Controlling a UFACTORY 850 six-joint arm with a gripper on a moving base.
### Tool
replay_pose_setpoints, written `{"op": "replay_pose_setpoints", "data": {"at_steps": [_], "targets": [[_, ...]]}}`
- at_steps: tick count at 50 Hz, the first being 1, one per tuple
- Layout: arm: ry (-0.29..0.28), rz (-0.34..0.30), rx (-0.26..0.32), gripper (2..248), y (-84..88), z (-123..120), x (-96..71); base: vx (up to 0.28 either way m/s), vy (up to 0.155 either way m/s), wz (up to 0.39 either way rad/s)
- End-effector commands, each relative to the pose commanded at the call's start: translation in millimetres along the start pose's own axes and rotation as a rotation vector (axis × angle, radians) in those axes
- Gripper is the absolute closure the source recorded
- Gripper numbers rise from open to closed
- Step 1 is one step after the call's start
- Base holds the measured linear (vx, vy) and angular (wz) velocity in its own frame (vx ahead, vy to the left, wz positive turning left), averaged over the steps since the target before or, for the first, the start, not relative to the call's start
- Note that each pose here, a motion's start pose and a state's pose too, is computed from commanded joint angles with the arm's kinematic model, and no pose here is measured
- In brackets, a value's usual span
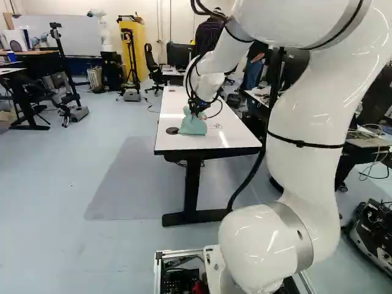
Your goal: Clean the table with the green towel
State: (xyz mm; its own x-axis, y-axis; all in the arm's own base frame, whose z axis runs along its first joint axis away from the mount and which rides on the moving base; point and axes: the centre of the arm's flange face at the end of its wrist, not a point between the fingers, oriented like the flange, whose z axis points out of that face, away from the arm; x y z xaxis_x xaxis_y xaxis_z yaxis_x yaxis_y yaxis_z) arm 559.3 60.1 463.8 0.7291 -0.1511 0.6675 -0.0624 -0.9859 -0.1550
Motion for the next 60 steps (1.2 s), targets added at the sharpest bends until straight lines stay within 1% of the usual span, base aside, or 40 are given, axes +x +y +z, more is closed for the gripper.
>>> {"op": "replay_pose_setpoints", "data": {"at_steps": [23, 41, 60], "targets": [[-0.047, 0.0, -0.011, 222, 3.1, 26, -13.5, 0.0, 0.0, 0.0], [-0.051, 0.0, -0.011, 222, 3.1, 26, -13.8, 0.0, 0.0, 0.0], [-0.111, 0.0, -0.011, 222, 3.1, 26, -19.2, 0.0, 0.0, 0.0]]}}
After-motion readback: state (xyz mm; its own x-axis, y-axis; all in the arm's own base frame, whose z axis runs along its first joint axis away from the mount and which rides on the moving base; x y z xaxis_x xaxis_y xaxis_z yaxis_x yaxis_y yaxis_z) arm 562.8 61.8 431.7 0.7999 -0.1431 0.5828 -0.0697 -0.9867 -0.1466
